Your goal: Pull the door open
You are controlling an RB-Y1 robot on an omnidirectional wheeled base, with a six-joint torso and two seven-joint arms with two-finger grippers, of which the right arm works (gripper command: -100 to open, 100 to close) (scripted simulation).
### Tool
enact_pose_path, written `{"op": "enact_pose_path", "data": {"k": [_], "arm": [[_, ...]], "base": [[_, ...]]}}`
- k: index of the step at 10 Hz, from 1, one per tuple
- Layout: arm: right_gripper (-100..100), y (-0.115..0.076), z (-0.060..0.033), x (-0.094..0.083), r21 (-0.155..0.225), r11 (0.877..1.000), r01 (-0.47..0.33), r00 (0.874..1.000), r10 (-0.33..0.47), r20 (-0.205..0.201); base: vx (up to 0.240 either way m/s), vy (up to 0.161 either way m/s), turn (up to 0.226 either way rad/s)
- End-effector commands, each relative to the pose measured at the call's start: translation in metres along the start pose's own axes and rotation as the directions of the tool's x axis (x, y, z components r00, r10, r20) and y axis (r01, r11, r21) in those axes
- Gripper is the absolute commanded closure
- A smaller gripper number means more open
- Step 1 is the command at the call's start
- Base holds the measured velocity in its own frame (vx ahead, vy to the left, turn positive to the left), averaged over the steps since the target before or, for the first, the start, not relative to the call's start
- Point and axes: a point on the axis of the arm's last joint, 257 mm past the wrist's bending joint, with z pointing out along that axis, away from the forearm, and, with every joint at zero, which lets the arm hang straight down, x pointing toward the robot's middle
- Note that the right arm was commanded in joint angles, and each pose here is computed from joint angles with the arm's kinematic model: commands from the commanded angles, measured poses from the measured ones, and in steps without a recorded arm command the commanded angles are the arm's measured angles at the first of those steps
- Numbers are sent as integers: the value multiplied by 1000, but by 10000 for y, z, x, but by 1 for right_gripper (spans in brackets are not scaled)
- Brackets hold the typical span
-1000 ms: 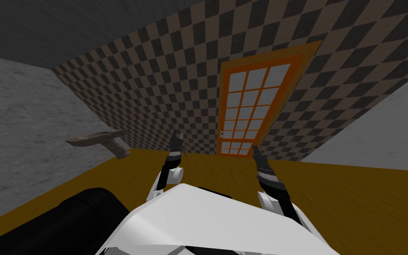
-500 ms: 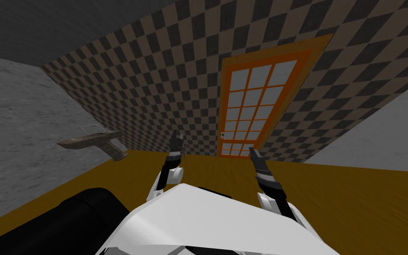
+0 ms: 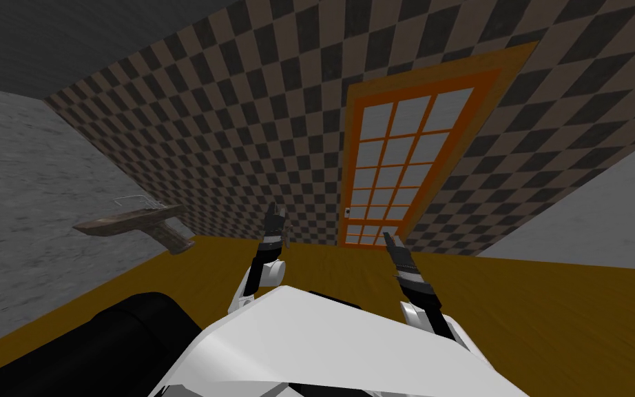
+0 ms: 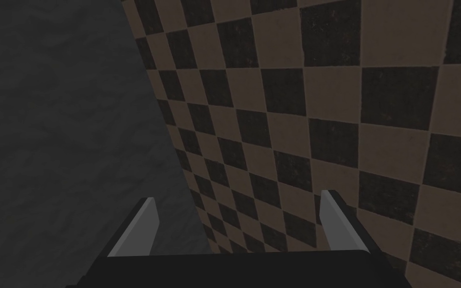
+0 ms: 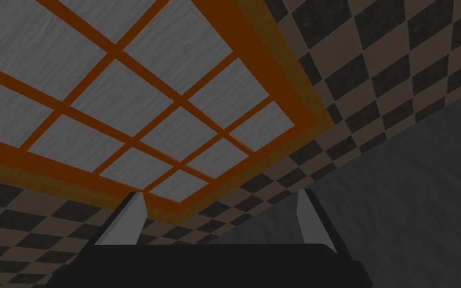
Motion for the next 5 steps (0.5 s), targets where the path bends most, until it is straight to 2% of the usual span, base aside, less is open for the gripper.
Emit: {"op": "enact_pose_path", "data": {"k": [1, 5], "arm": [[-100, -85, -27, 85, 9, 999, 35, 999, -35, -20], [-100, -285, -108, 276, 27, 993, 115, 991, -113, -71]], "base": [[89, 31, -12], [103, 32, -14]]}}
